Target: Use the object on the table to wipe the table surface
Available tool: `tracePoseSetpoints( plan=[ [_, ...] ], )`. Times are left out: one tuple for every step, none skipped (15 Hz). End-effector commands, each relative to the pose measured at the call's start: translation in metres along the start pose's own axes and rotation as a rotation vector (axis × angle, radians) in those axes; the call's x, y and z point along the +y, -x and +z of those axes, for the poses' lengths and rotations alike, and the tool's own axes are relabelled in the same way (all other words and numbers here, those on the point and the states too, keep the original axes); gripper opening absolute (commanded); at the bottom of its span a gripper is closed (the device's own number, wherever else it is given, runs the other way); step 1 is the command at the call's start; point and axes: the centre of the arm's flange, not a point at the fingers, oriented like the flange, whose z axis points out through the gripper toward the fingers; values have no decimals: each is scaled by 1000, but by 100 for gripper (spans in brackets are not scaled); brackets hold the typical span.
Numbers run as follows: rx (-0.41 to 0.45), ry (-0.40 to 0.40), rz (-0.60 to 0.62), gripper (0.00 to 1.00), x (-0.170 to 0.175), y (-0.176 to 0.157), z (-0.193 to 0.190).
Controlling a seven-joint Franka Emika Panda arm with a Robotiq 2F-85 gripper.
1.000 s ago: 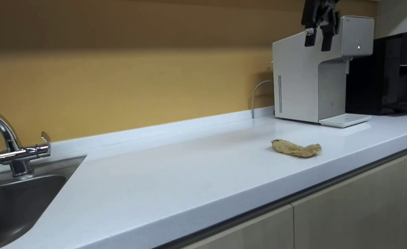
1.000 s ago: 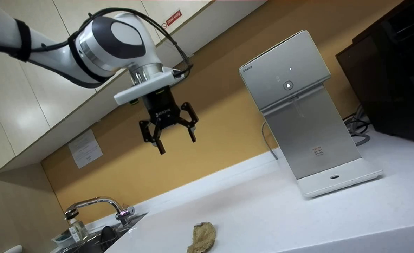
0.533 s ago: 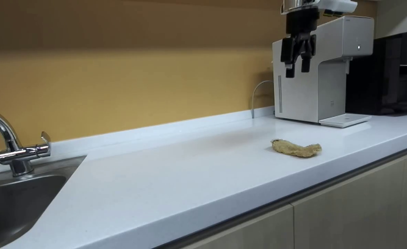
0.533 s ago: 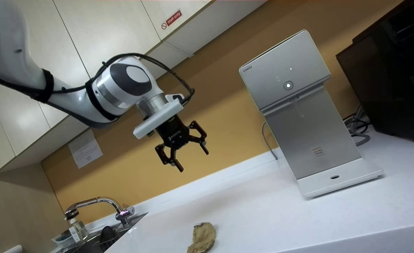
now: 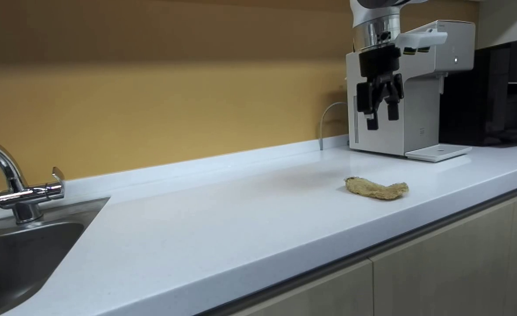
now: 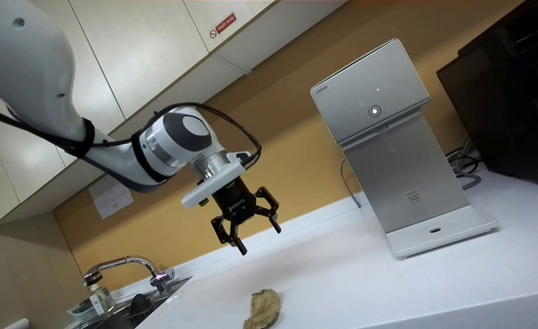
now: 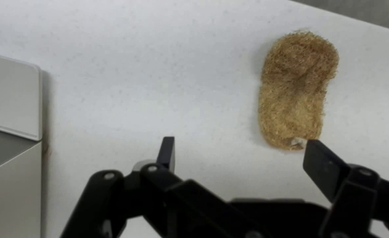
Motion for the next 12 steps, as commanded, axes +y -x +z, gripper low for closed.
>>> tracePoseSetpoints(
  plan=[
    [-43,-75,-11,100,-22,7,9],
    [-35,-103,-17,100,-30,7,12],
    [-29,-124,-5,100,-29,7,9],
    [-35,-92,-11,100,-26,4,13],
    [-33,-105,-11,100,-29,4,14],
    [-32,-111,-10,100,-31,3,13],
    [-32,-112,-11,100,-31,3,13],
    [-29,-83,-23,100,-35,4,16],
    [-34,-65,-52,100,-40,4,20],
    [-36,-59,-83,100,-46,4,25],
    [-32,-50,-96,100,-50,4,31],
    [-32,-45,-108,100,-54,4,39]
  ],
)
